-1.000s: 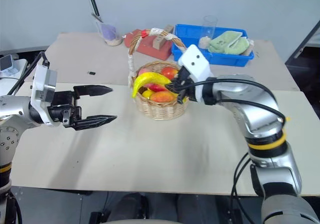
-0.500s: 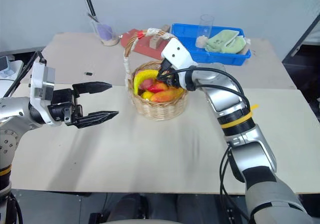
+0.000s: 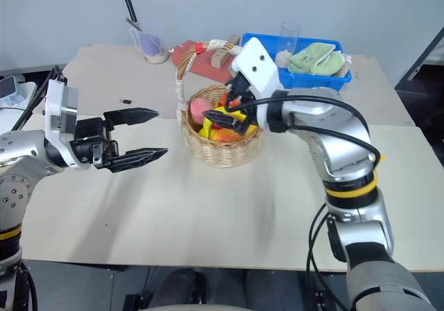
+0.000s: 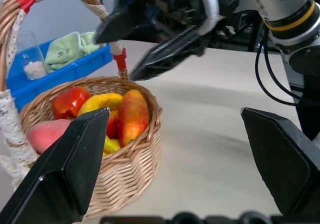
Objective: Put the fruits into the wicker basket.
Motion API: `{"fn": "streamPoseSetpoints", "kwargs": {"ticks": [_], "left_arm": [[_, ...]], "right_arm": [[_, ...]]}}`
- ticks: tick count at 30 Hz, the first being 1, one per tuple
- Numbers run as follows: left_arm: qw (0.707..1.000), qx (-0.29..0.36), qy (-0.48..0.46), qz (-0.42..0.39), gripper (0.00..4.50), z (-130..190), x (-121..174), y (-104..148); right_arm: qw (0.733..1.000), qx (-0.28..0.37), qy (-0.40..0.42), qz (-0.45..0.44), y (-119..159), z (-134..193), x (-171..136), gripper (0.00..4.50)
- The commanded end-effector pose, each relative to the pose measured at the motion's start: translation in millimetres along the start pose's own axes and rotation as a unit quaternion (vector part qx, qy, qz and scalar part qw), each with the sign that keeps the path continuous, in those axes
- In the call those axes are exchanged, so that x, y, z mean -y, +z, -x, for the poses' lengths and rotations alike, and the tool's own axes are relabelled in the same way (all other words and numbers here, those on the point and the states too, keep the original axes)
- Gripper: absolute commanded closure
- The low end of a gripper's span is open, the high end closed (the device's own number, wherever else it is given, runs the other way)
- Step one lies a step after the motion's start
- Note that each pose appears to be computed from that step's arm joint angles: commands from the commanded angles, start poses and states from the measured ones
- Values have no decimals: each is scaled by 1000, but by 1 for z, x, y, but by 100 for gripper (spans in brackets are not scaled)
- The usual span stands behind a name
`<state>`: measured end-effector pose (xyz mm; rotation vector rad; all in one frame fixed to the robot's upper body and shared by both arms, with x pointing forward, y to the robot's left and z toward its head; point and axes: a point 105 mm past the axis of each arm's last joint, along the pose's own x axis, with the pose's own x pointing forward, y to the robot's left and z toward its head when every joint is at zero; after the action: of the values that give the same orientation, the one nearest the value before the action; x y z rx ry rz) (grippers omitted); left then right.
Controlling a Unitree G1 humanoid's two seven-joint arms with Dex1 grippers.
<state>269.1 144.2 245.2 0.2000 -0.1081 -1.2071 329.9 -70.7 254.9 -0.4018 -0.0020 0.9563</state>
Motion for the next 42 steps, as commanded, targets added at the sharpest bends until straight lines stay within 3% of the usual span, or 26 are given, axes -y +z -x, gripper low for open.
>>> {"fn": "streamPoseSetpoints", "kwargs": {"ticks": [1,6,11,25,28,38,42], "left_arm": [[1000,9,-11,-18,0,-3,3,8],[1000,15,-27,-6,0,-5,8,7],[999,15,-42,-5,0,-8,10,7],[999,17,-39,-9,0,-10,9,10],[999,16,-36,-10,0,-10,9,10],[999,14,-33,-14,0,-10,9,10],[999,17,-34,-14,0,-11,8,11]], "right_arm": [[999,0,-39,-6,-5,32,8,3],[990,-9,-139,-33,-31,57,28,3],[977,10,-208,-51,-45,48,47,3],[974,60,-200,-87,-44,2,80,3],[974,62,-195,-95,-46,-1,80,73],[975,63,-190,-100,-46,-6,77,423],[969,64,-217,-96,-43,4,81,431]]}}
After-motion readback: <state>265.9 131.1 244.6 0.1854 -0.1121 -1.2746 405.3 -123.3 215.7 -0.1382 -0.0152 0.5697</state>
